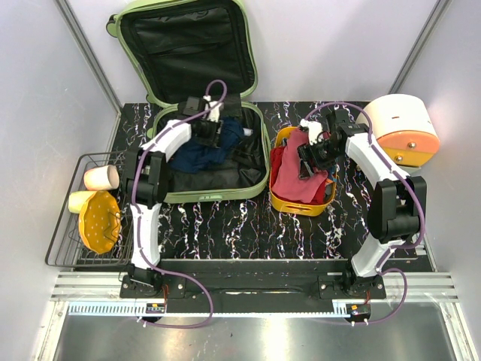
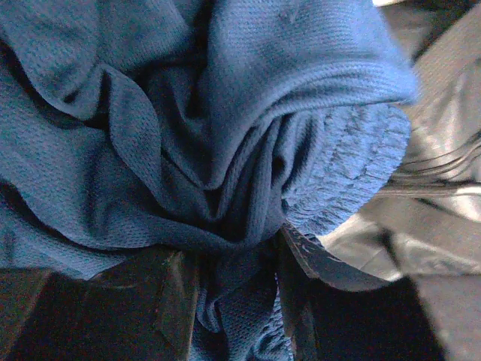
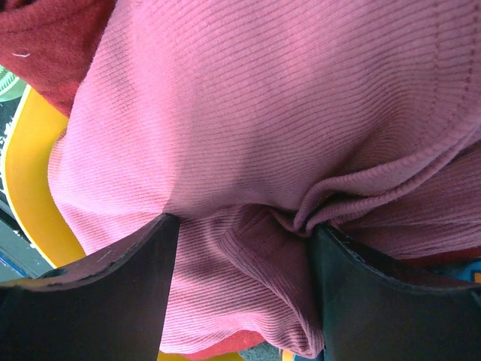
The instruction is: Open, take out, and arrange the luggage
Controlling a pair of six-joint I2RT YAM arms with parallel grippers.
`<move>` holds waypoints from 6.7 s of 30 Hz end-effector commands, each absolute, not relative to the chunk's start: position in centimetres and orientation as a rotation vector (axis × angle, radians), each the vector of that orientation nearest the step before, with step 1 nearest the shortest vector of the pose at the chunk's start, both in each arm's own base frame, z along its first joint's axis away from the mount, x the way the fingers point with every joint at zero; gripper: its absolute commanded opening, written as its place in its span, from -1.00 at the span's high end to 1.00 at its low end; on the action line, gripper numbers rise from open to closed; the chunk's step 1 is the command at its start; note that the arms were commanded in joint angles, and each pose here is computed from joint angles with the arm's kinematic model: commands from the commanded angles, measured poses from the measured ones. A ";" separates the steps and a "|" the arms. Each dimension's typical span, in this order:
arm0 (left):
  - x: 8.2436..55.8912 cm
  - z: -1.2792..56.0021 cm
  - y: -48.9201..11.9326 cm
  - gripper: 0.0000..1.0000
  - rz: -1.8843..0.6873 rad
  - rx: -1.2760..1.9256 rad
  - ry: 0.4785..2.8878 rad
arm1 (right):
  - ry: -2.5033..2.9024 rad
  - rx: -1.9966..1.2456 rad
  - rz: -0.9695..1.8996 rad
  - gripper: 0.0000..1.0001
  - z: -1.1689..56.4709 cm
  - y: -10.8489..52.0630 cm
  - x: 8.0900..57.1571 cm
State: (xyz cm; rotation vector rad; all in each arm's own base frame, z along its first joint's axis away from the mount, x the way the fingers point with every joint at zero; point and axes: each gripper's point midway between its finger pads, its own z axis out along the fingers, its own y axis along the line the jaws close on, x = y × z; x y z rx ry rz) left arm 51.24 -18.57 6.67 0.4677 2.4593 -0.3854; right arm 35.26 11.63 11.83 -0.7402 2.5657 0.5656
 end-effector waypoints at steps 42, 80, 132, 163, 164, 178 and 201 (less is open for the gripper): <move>48.3 1.4 -16.4 0.51 -0.262 0.852 2.648 | 2.491 -0.776 0.521 -0.54 14.3 11.4 36.4; 38.7 32.6 -24.5 1.00 -0.597 1.177 1.885 | 1.570 -1.037 0.540 -0.99 30.7 16.3 35.7; 24.1 44.6 -34.4 -0.98 -1.044 1.258 1.445 | 1.669 -0.781 0.838 1.00 36.3 16.2 25.1; 32.2 33.4 -25.0 -0.98 -0.895 0.887 1.866 | 2.082 -0.113 0.478 -0.41 23.6 7.7 46.6; 32.3 33.3 -24.8 -0.98 -0.893 0.882 1.871 | 2.055 -0.168 0.458 -0.47 24.7 7.8 46.3; 31.9 33.0 -23.2 -0.98 -0.813 0.868 1.876 | 2.010 -0.360 0.451 -0.88 31.1 9.2 41.1; 31.7 30.9 -21.9 -0.98 -0.778 0.871 1.954 | 2.539 -0.503 0.516 -0.99 12.7 13.2 33.9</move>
